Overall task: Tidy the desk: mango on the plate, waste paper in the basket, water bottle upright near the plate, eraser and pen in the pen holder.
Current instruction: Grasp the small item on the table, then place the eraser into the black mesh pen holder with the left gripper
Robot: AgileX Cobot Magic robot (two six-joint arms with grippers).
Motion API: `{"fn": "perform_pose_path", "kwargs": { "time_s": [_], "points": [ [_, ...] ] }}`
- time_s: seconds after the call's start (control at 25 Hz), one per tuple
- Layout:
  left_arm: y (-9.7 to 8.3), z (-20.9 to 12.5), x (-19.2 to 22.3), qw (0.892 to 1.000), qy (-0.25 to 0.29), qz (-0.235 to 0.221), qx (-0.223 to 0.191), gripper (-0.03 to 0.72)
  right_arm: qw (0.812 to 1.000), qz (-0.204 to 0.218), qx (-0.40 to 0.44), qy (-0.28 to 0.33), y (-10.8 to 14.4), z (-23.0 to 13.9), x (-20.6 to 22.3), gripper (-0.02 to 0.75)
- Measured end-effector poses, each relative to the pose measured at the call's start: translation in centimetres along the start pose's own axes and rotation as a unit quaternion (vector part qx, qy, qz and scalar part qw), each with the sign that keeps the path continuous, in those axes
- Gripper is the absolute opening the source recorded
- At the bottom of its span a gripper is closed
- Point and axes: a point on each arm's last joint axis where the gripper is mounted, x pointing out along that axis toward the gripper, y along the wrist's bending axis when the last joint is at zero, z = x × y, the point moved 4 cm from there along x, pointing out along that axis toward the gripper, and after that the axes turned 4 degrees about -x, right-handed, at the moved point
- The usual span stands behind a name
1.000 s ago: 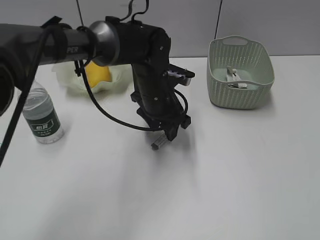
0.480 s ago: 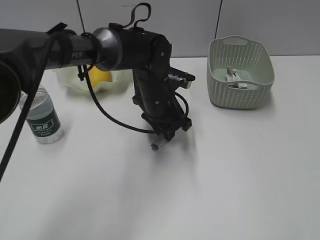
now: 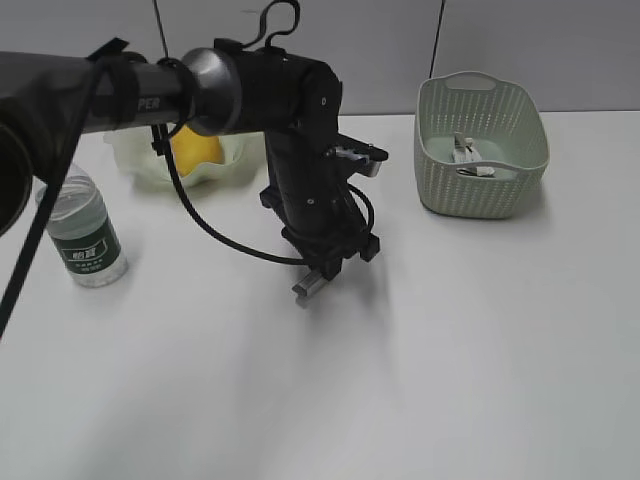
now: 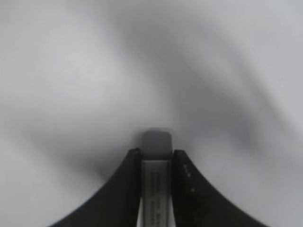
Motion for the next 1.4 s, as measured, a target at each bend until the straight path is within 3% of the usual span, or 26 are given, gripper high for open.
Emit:
{"fn": "perform_pose_path", "kwargs": {
  "time_s": [0.12, 0.24, 0.32, 0.44, 0.52, 0.6, 0.96, 1.4],
  "points": [
    [-0.2, 0.9, -3.6, 0.999, -0.045, -0.002, 0.002, 0.148, 1.0, -0.001, -0.001, 0.0, 0.0, 0.0, 0.0, 0.491],
    [-0.2, 2.7, -9.1, 0.99, -0.138, 0.003, 0.009, 0.148, 1.0, -0.001, -0.001, 0.0, 0.0, 0.0, 0.0, 0.491],
    [0.3, 4.2, -13.0, 0.975, -0.221, 0.012, 0.011, 0.148, 1.0, -0.001, -0.001, 0.0, 0.0, 0.0, 0.0, 0.491],
    [2.2, 6.1, -17.6, 0.94, -0.341, 0.022, 0.0, 0.148, 1.0, -0.001, -0.001, 0.0, 0.0, 0.0, 0.0, 0.491],
    [3.9, 7.0, -18.9, 0.92, -0.39, 0.031, -0.01, 0.148, 1.0, -0.001, 0.0, 0.0, 0.0, 0.0, 0.0, 0.491],
    [5.3, 7.6, -19.2, 0.91, -0.413, 0.038, -0.02, 0.148, 1.0, -0.001, 0.0, 0.0, 0.0, 0.0, 0.0, 0.491],
    [9.2, 8.1, -14.6, 0.92, -0.384, 0.059, -0.045, 0.148, 1.0, -0.001, 0.0, 0.0, 0.0, 0.0, 0.0, 0.491],
    [9.8, 7.8, -8.3, 0.944, -0.32, 0.043, -0.066, 0.148, 1.0, -0.001, 0.0, 0.0, 0.0, 0.0, 0.0, 0.491]
  ]
}}
